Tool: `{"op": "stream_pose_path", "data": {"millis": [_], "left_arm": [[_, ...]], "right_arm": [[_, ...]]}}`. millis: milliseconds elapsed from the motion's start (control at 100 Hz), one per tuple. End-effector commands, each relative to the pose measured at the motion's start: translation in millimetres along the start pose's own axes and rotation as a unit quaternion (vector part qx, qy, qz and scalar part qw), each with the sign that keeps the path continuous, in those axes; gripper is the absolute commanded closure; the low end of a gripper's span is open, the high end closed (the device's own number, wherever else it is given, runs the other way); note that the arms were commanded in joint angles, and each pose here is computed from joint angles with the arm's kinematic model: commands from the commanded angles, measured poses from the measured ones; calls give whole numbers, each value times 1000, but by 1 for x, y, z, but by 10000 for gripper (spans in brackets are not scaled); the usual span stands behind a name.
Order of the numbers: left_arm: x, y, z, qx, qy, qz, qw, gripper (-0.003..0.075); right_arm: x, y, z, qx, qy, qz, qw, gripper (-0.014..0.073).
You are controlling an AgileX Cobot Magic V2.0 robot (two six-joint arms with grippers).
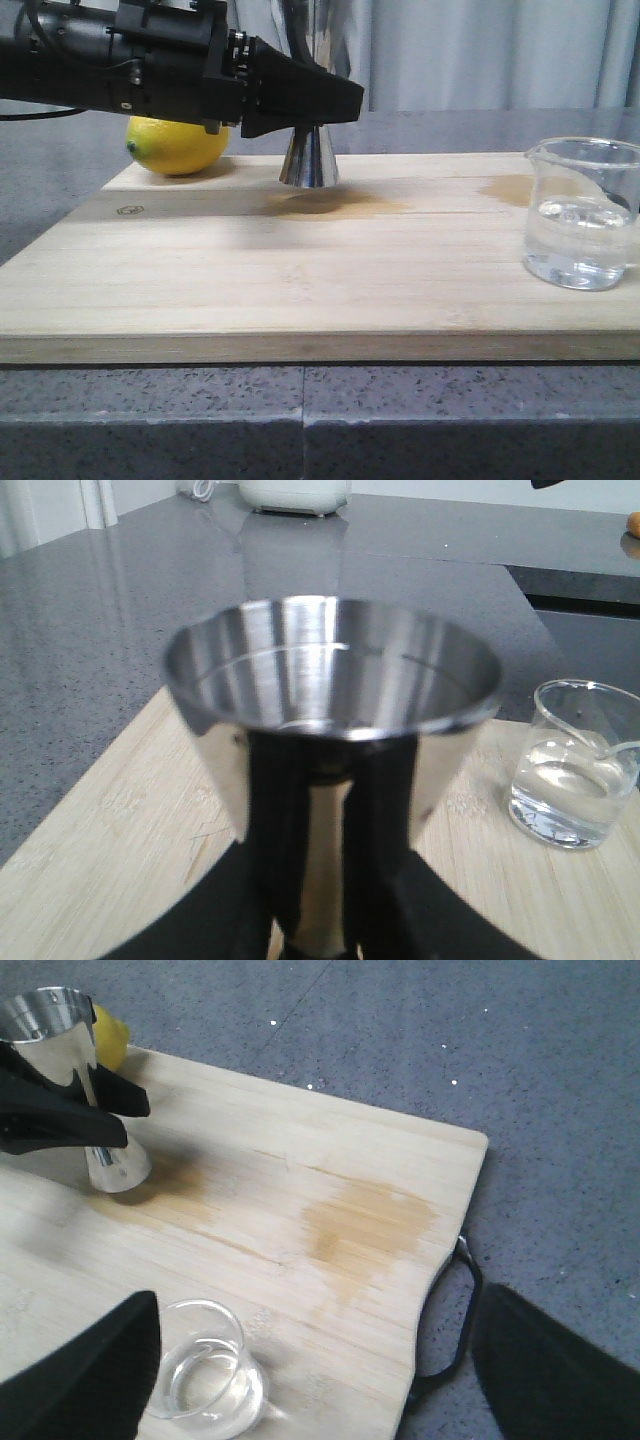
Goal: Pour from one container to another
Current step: 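Move the right gripper to the glass measuring cup and grasp it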
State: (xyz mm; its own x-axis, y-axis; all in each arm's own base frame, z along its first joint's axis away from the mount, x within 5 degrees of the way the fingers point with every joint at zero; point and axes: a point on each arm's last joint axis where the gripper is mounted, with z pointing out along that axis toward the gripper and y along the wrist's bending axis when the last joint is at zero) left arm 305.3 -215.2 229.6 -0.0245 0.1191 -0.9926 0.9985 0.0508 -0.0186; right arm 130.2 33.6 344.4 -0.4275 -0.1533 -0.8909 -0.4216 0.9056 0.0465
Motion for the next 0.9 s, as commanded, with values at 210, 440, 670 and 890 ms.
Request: {"op": "stream_pose_path", "data": {"millis": [210,440,670,890], "left_arm": [[-38,-9,-3,19,-82,23,996,659],[-38,-8,-2,19,-81,23,996,659],[-38,-8,-2,19,-81,23,996,659],[-38,-8,-2,19,-81,23,996,659]], "right_arm": [[-13,2,-7,3,-48,-9,999,20],[-17,-1,-22,78,-91,10,993,20],[-22,15,-22,48,-143,-13,989,20],[-11,38,-9,-28,-189,-73,979,20]]}}
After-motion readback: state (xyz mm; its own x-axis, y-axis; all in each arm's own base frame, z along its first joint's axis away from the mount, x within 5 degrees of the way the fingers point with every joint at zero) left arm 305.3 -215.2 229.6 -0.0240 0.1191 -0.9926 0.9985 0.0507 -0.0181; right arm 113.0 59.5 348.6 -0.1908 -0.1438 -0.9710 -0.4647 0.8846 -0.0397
